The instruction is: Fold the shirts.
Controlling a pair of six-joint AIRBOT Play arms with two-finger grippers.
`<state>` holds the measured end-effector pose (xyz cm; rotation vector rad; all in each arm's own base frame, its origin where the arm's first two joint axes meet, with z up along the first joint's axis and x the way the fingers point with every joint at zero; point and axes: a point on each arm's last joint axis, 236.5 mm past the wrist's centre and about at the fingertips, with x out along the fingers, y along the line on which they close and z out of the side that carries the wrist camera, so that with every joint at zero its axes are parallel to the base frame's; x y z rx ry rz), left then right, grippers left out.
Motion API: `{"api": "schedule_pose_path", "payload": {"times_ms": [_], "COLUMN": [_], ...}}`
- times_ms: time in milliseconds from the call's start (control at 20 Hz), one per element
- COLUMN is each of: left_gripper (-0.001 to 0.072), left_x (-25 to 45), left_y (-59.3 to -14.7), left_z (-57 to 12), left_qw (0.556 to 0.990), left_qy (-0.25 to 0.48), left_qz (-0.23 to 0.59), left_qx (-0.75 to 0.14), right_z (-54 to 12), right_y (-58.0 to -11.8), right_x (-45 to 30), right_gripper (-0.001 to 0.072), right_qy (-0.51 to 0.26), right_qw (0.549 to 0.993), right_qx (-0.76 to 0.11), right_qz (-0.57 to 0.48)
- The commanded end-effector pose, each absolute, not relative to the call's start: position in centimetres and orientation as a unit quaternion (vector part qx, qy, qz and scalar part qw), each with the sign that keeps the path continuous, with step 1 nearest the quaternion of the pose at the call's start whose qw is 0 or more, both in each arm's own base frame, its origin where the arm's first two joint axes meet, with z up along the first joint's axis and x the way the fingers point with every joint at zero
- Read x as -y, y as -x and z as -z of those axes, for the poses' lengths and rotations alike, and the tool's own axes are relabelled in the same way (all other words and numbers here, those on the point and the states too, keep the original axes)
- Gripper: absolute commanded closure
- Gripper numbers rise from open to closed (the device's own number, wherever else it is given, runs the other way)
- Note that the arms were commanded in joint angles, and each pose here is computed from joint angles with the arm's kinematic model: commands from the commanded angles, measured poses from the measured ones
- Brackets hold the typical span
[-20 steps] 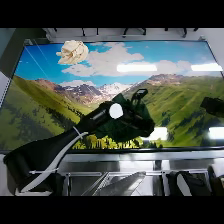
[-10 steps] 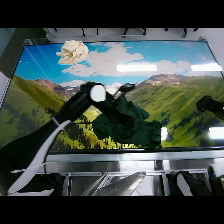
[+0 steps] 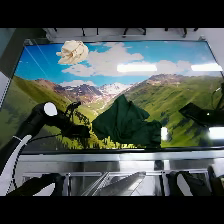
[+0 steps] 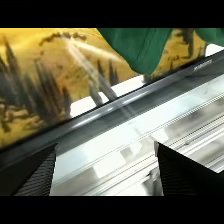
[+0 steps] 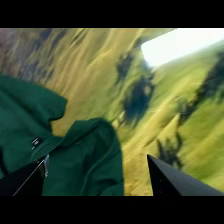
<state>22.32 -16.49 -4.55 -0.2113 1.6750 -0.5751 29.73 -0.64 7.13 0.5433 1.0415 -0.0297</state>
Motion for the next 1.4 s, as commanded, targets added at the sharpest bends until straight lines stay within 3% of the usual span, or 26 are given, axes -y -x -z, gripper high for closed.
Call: {"api": "schedule_pose_path", "payload": {"times_ms": [0, 350, 550, 750, 850, 950, 1200, 1350], "left_gripper": [0.0039, 0.0061, 0.0677, 0.0697, 0.0697, 0.0697, 0.0697, 0.0697], "left_x": [17.4, 22.1, 25.2, 25.0, 22.8, 21.4, 21.1, 22.1], "left_y": [-24.2, -25.4, -26.3, -25.4, -26.0, -27.1, -28.6, -28.3], "left_z": [6.6, 11.4, 12.0, 10.2, 8.9, 6.9, 2.5, 2.4], "left_qw": [0.651, 0.617, 0.604, 0.585, 0.601, 0.633, 0.683, 0.686], "left_qy": [0.204, 0.196, 0.172, 0.110, 0.065, 0.047, 0.052, 0.038], "left_qz": [0.261, 0.289, 0.320, 0.355, 0.343, 0.335, 0.339, 0.350], "left_qx": [-0.683, -0.705, -0.710, -0.720, -0.719, -0.697, -0.645, -0.637], "right_z": [-7.0, -9.6, -10.2, -8.5, -4.6, -1.1, 3.3, 5.4], "right_y": [-29.6, -29.3, -29.1, -27.7, -24.5, -22.9, -23.8, -25.8], "right_x": [-2.3, -2.6, -2.7, -2.3, -2.7, -3.3, -5.4, -5.0], "right_gripper": [0.0010, 0.0009, 0.0009, 0.0009, 0.0009, 0.0009, 0.0009, 0.0009], "right_qy": [-0.282, -0.272, -0.269, -0.250, -0.240, -0.251, -0.318, -0.336], "right_qw": [0.823, 0.850, 0.855, 0.839, 0.786, 0.757, 0.739, 0.735], "right_qx": [-0.492, -0.450, -0.442, -0.483, -0.569, -0.602, -0.592, -0.587], "right_qz": [-0.036, -0.043, -0.044, -0.035, -0.040, -0.040, -0.053, -0.045]}}
